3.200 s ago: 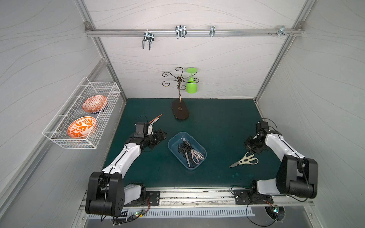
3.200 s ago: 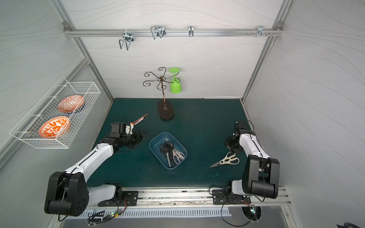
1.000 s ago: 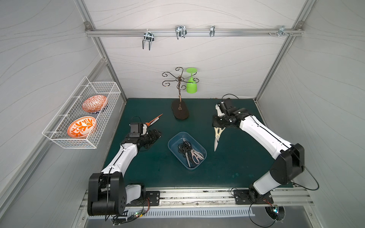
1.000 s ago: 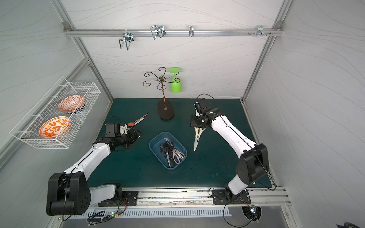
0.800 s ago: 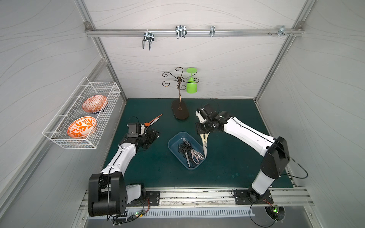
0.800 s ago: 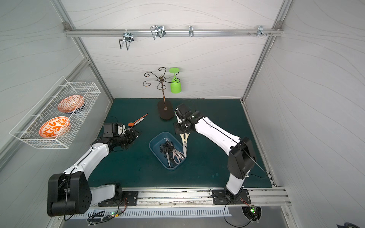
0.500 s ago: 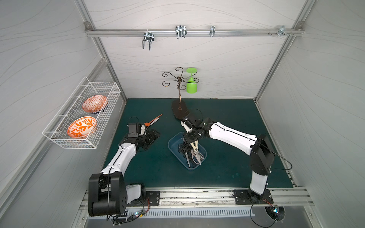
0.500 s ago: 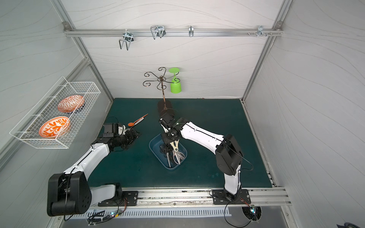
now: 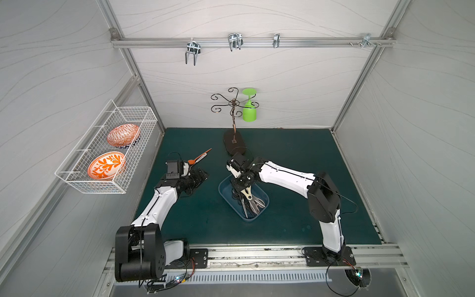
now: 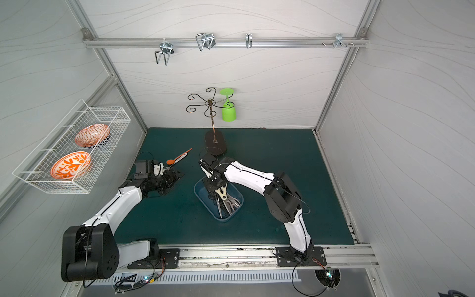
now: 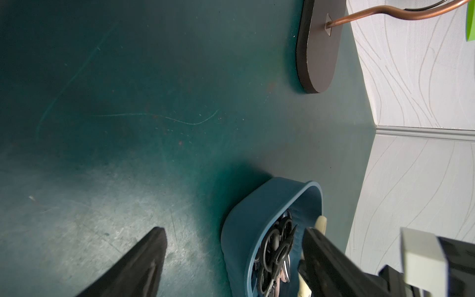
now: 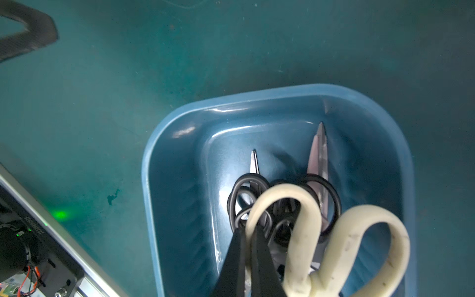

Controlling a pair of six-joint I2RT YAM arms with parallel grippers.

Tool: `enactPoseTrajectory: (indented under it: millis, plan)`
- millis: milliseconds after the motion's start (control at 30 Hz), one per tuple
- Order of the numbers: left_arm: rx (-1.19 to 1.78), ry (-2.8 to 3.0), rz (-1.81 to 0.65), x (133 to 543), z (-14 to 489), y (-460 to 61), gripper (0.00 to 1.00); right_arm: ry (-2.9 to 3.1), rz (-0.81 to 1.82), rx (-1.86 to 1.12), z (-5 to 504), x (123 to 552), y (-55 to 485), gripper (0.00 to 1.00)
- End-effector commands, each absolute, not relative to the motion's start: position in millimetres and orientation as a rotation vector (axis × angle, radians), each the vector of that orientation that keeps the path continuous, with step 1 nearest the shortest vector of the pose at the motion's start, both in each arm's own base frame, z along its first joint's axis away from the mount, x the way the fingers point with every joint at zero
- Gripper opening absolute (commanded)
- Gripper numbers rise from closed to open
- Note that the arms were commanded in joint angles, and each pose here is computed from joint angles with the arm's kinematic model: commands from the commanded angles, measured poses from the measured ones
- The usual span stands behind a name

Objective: Put the scissors into the storage box
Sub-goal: Place the scissors in the storage box.

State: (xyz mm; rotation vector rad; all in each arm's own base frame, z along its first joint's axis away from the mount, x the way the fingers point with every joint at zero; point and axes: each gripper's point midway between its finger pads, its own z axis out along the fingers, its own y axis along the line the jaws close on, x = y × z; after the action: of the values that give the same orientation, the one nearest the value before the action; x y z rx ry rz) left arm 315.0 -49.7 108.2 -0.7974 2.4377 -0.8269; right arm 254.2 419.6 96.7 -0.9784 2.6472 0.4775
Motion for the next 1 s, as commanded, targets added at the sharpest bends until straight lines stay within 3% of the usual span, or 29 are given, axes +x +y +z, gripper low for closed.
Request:
enactPoseTrajectory:
  millis: [0, 333, 367, 433, 600, 800, 967]
  plan:
    - [-0.742, 2.382, -0.839, 327, 129, -49, 0.87, 2.619, 0.523, -1.015, 99, 254, 433, 0.0]
    - [-0.746, 2.381, -0.834, 326, 129, -48, 0.87, 2.635, 0.521, -1.038, 85, 255, 438, 0.0]
    - [-0.746, 2.38, -0.831, 326, 129, -47, 0.87, 2.64, 0.519, -1.038, 83, 254, 438, 0.03]
    - [-0.746, 2.381, -0.825, 326, 129, -47, 0.87, 2.642, 0.519, -1.04, 83, 254, 438, 0.19]
    - [-0.752, 2.379, -0.796, 326, 127, -43, 0.87, 2.587, 0.545, -1.014, 107, 258, 438, 0.41]
    - [-0.764, 2.366, -0.726, 325, 125, -35, 0.88, 2.503, 0.472, -0.906, 148, 288, 405, 0.46]
    - [-0.744, 2.345, -0.538, 330, 123, -12, 0.89, 2.465, 0.353, -0.631, 168, 343, 308, 0.48]
